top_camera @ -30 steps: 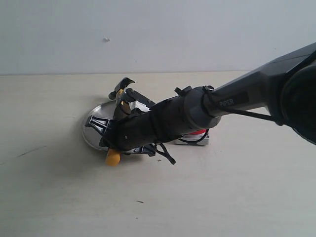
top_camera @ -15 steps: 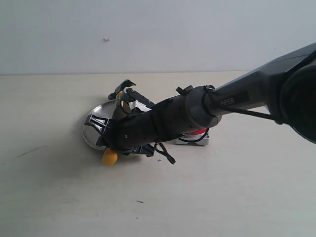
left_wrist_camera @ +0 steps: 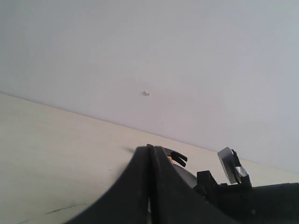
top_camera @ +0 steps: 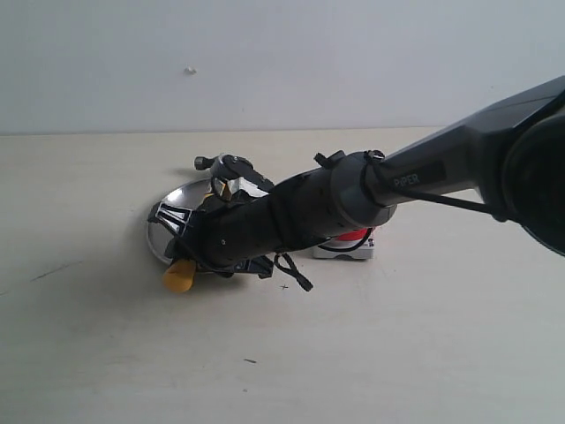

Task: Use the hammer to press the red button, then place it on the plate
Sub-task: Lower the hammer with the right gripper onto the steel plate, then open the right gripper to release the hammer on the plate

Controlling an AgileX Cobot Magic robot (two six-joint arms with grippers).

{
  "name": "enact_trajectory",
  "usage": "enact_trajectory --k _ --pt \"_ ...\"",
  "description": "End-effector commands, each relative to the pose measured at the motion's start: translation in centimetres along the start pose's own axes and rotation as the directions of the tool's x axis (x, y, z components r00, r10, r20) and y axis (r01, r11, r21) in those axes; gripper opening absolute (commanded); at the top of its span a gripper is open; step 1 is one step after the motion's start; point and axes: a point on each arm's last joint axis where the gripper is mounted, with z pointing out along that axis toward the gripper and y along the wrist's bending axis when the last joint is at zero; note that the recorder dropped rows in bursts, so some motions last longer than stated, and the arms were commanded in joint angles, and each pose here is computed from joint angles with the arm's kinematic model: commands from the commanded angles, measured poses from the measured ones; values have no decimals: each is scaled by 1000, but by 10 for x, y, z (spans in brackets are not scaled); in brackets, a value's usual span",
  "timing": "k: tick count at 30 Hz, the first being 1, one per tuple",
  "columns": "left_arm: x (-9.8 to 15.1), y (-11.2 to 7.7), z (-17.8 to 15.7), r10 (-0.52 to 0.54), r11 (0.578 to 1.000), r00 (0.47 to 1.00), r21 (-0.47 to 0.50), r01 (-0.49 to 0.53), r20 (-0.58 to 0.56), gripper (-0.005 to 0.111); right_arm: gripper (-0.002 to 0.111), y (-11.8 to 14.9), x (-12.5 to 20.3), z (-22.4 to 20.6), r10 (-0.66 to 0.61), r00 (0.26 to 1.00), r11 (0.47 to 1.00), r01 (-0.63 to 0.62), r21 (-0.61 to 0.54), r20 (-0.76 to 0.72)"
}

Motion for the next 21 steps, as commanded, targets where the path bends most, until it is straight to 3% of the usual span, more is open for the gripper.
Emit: enact_trajectory --k 1,17,21 --pt "1 0 0 6 1000 1000 4 -6 1 0 41 8 5 -4 -37 999 999 37 -22 -27" --pt "1 0 0 6 1000 1000 4 -6 1 0 41 5 7 -13 -103 991 990 110 86 -85" --pt "1 0 0 6 1000 1000 4 -6 1 0 48 4 7 -13 -107 990 989 115 97 -89"
